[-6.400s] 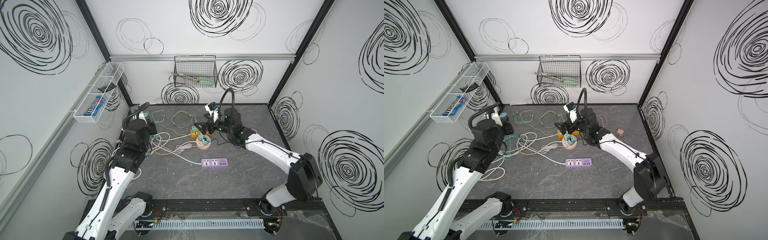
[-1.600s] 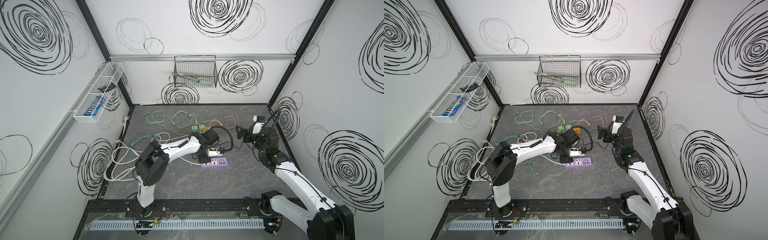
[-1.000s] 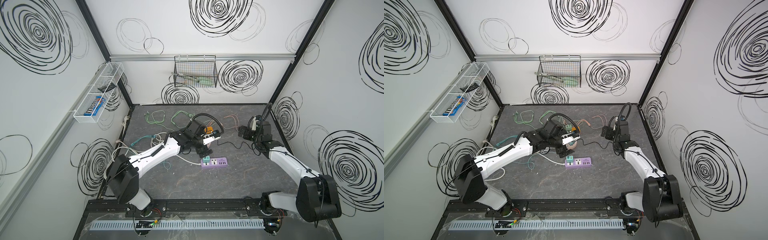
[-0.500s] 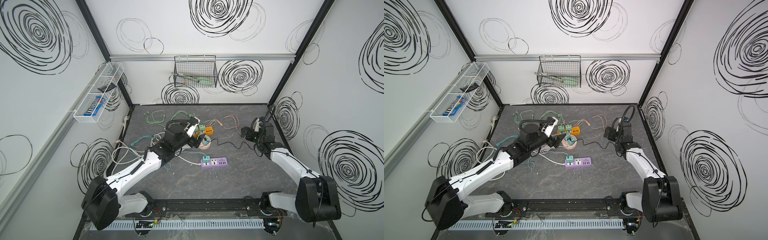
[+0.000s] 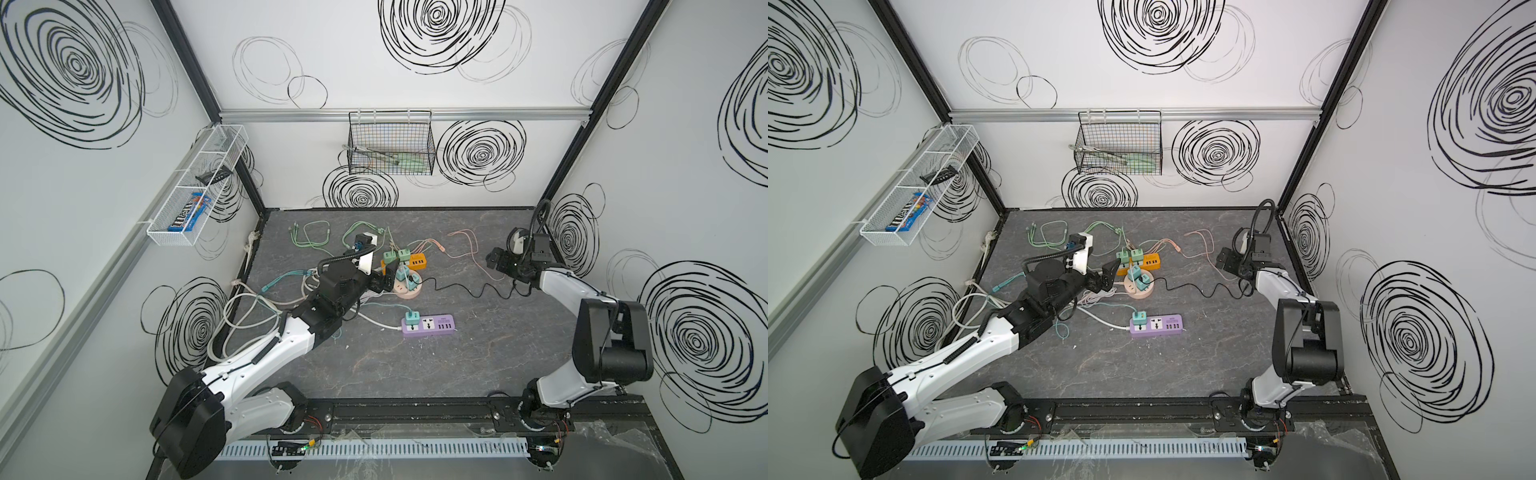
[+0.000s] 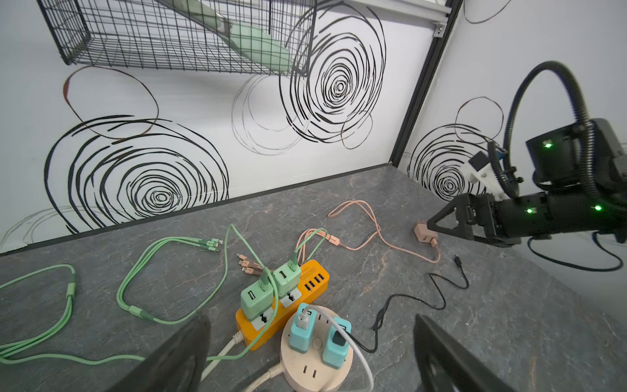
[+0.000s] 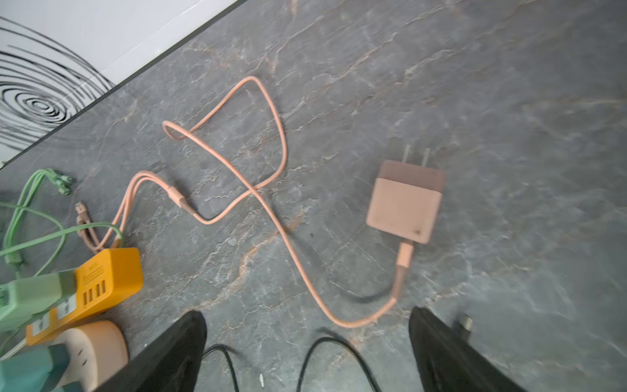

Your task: Insert the plug

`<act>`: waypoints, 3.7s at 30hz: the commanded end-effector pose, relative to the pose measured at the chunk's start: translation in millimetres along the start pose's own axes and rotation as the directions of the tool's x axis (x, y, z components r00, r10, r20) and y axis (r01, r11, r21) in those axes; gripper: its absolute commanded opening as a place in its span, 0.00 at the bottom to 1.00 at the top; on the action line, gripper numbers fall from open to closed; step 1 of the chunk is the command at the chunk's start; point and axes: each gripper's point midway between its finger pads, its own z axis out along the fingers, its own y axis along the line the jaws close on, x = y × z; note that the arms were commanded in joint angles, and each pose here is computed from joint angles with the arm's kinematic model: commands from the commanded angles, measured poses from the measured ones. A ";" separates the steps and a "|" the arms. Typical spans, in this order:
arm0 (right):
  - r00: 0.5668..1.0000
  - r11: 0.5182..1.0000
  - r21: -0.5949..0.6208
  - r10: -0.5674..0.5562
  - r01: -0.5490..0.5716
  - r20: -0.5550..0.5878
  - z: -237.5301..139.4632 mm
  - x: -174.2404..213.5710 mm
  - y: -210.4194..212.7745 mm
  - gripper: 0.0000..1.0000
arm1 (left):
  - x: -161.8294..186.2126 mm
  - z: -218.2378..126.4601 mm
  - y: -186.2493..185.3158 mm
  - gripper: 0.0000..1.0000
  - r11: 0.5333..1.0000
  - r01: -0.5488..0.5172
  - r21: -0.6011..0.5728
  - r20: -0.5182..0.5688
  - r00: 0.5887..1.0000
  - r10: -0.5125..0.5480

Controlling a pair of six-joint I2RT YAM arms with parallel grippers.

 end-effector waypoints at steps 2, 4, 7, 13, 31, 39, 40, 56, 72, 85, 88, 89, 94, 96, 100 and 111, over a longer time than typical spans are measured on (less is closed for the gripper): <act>0.992 0.998 -0.056 0.000 -0.007 -0.126 20.3 2.3 10.0 0.98 | -20.2 -11.4 5.9 0.96 0.999 0.041 -0.018 0.102 0.994 -0.039; 0.991 1.000 -0.027 0.002 -0.006 -0.136 32.0 -3.2 4.5 0.97 | -18.5 -13.8 7.5 0.96 0.999 0.036 -0.024 0.103 0.994 -0.034; 0.988 0.999 -0.033 -0.012 0.007 -0.153 45.7 -11.5 5.9 0.97 | -15.7 -17.0 11.2 0.96 0.999 0.031 -0.042 0.101 0.995 -0.027; 0.982 0.998 -0.059 -0.036 0.025 -0.186 73.3 -29.7 11.8 0.97 | -16.2 -25.7 15.5 0.96 0.998 0.032 -0.059 0.125 0.992 -0.024; 0.950 0.986 0.088 -0.111 0.142 -0.291 107.5 -24.9 -33.2 0.97 | -6.6 -18.5 16.0 0.96 0.997 0.042 -0.063 0.082 0.996 -0.037; 0.960 0.956 0.264 -0.050 0.125 -0.275 90.0 -24.1 -64.5 0.97 | -4.4 -11.2 12.1 0.96 0.998 0.036 -0.048 0.056 0.998 -0.034; 0.962 0.953 0.277 -0.043 0.120 -0.270 86.3 -22.8 -66.8 0.97 | -3.2 -10.9 12.4 0.96 0.998 0.037 -0.049 0.052 0.998 -0.035; 0.950 0.975 0.220 0.043 0.027 -0.309 33.3 39.1 -65.6 0.97 | -1.0 -3.5 12.9 0.96 0.997 0.047 -0.056 0.029 0.999 -0.045; 0.936 1.000 0.013 -0.012 0.017 -0.352 -4.8 108.2 22.2 0.97 | 8.3 3.3 13.0 0.96 0.997 0.055 -0.056 -0.005 0.998 -0.056; 0.857 0.910 0.189 -0.255 0.369 -0.448 -20.4 117.5 6.1 0.95 | 11.8 8.2 14.6 0.96 0.996 0.067 -0.057 -0.021 0.997 -0.068; 0.821 0.877 0.181 -0.317 0.444 -0.475 -24.8 118.7 9.8 0.93 | 11.8 8.0 15.6 0.96 0.996 0.069 -0.060 -0.020 0.997 -0.070; 0.808 0.872 0.161 -0.340 0.463 -0.481 -25.4 121.3 14.5 0.92 | 11.2 8.0 16.0 0.96 0.996 0.070 -0.061 -0.018 0.997 -0.071; 0.729 0.804 0.131 -0.442 0.581 -0.523 -26.4 140.2 21.9 0.93 | 11.6 7.7 18.4 0.96 0.995 0.072 -0.069 -0.015 0.997 -0.073; 0.722 0.787 0.153 -0.445 0.598 -0.531 -24.3 141.6 16.8 0.94 | 11.8 7.6 19.1 0.96 0.995 0.077 -0.068 -0.013 0.997 -0.078; 0.709 0.759 0.188 -0.448 0.624 -0.544 -13.4 142.6 6.8 0.94 | 13.2 8.0 18.8 0.96 0.994 0.083 -0.064 -0.017 0.996 -0.084; 0.860 0.920 0.242 -0.160 0.307 -0.484 -0.4 133.4 -24.2 0.66 | 12.1 4.7 22.6 0.96 0.993 0.077 -0.084 -0.008 0.997 -0.078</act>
